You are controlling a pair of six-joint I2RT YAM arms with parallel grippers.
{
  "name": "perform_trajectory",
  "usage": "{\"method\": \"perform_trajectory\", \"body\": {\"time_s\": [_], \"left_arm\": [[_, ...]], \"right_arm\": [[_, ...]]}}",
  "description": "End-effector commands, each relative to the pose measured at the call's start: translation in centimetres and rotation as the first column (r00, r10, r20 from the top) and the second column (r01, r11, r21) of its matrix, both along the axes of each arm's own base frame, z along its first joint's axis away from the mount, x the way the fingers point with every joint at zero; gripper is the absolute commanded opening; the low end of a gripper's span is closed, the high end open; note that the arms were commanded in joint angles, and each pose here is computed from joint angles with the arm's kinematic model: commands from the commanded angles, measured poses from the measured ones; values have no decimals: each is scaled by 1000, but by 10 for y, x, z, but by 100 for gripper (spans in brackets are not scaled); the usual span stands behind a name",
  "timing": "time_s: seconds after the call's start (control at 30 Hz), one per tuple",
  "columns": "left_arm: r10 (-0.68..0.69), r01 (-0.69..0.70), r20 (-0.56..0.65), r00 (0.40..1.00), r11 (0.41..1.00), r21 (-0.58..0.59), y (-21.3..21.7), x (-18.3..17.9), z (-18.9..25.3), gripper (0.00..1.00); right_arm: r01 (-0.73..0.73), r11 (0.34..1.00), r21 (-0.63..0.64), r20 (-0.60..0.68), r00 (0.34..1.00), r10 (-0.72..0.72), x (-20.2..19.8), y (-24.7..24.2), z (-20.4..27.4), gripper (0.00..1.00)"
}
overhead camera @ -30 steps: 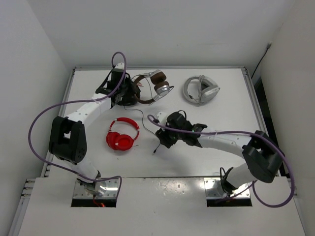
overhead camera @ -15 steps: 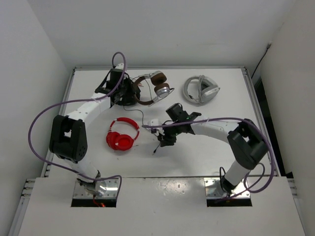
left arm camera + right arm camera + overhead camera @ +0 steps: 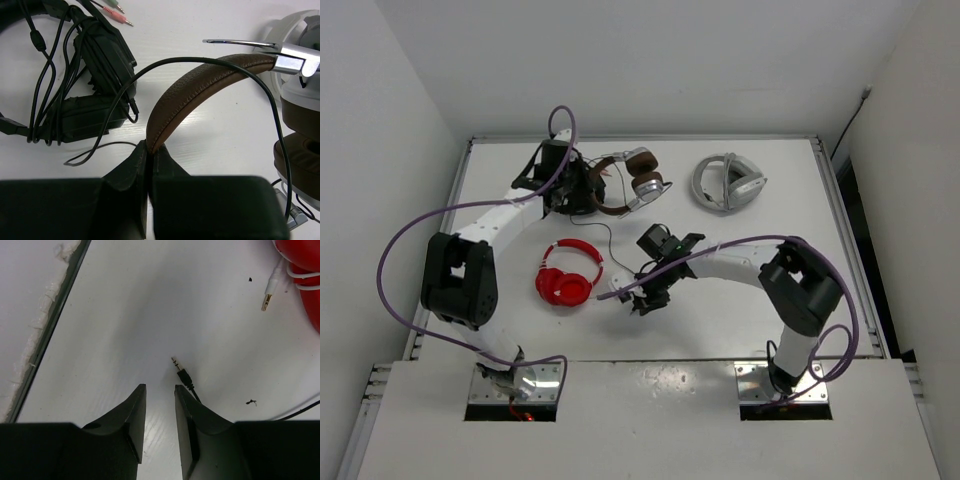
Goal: Wrap the headphones
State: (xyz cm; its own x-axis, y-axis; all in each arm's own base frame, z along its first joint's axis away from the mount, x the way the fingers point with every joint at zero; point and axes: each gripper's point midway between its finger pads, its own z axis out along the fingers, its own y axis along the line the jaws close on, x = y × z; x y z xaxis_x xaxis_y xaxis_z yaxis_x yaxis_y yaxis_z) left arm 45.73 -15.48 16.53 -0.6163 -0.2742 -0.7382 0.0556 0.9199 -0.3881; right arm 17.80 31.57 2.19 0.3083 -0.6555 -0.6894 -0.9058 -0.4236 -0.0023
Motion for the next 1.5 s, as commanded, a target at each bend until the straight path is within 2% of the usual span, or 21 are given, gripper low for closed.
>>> {"method": "perform_trajectory", "body": {"time_s": [0.0, 0.37, 0.67, 0.83, 1.1, 1.2, 1.37, 1.47], "left_arm": [[-12, 16, 92, 996, 999, -46, -4, 17, 27, 0], [-38, 41, 87, 996, 998, -37, -6, 16, 22, 0], [-37, 39, 68, 997, 999, -38, -3, 16, 14, 0], [-35, 38, 67, 997, 998, -42, 0, 17, 14, 0], [-34, 37, 66, 997, 998, -47, 3, 18, 14, 0], [-34, 36, 57, 998, 998, -45, 3, 16, 10, 0], [-41, 44, 55, 998, 998, -55, 5, 16, 11, 0], [-49, 52, 55, 997, 997, -59, 3, 17, 8, 0]], "right_arm": [[-61, 997, 55, 71, 996, 57, 12, 16, 8, 30], [-54, 998, 38, 77, 996, 51, 24, 25, -4, 35], [-85, 996, -26, 89, 992, 87, 25, 25, -20, 36], [-137, 985, -106, 86, 985, 147, 22, 20, -32, 31], [-227, 946, -231, 42, 969, 243, 7, 3, -52, 31], [-254, 931, -261, 57, 959, 278, -1, -4, -64, 25], [-256, 920, -298, 6, 963, 269, -8, -20, -69, 24], [-252, 910, -328, -53, 967, 249, -8, -28, -76, 19]]}}
